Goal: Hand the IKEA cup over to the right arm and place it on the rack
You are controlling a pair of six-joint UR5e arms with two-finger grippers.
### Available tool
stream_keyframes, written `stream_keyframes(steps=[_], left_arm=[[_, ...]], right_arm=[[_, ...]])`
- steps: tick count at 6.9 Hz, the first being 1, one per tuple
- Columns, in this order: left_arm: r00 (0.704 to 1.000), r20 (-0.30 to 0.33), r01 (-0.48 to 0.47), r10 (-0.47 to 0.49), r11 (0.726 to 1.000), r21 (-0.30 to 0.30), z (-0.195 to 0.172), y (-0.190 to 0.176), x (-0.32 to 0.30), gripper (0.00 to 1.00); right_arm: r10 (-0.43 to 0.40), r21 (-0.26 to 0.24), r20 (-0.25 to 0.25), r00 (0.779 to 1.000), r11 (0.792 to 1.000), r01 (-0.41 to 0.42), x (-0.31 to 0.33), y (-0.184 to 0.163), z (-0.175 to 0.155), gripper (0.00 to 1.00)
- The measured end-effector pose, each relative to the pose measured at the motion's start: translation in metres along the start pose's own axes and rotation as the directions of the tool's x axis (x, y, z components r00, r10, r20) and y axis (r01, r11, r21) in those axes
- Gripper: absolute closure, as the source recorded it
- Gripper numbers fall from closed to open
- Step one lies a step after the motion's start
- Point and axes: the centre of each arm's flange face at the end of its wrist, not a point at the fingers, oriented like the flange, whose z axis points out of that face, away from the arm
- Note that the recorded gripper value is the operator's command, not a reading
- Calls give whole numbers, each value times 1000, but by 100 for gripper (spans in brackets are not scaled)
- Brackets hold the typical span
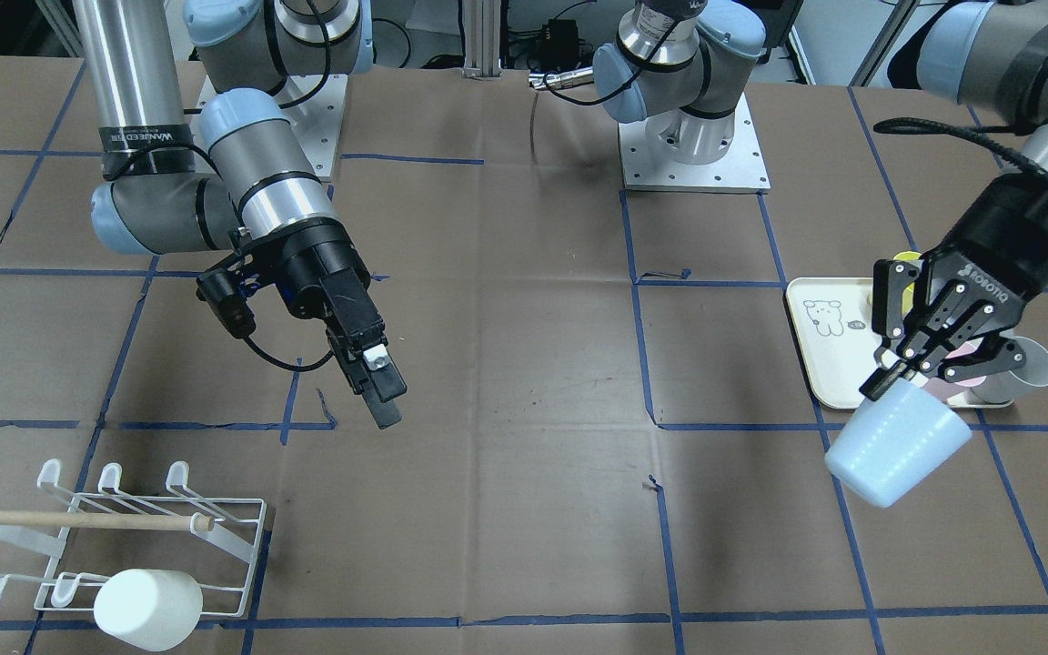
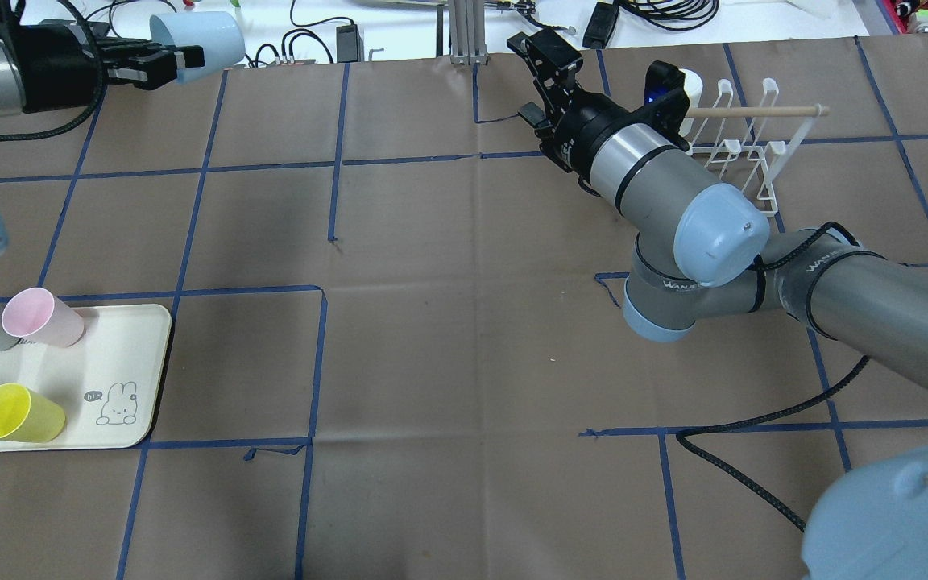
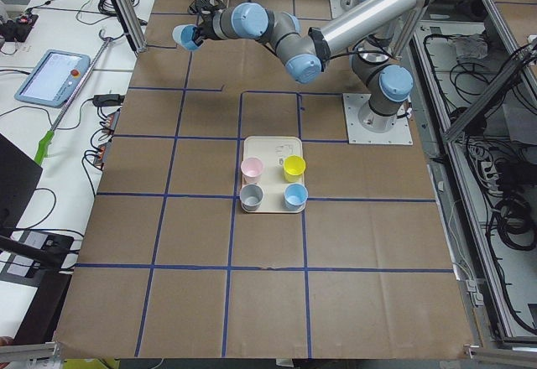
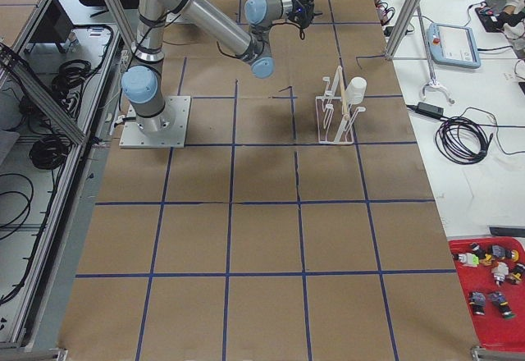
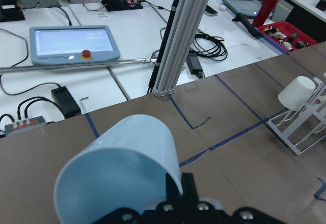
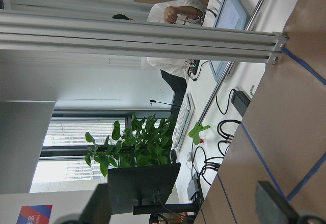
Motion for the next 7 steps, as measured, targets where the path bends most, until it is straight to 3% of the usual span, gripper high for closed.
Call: stream_keyframes(steps=[1,3,6,7], left_arm=[[999,-47,-20,23,998,52,20,9,1,96],[994,-108,-25,35,996,91,51,10,38,96],[991,-129,-2,25,984,177,72,43,98,94],[989,-143,-3,29,984,177,85,46,123,94]], right_arm=[[3,-1,-7,1000,1000,-3,3,1,-1,0],[5,-2,-12,1000,1000,-5,5,1,-1,0],[7,-4,-15,1000,1000,-7,7,1,0,0],[8,-4,-16,1000,1000,-8,8,1,1,0]])
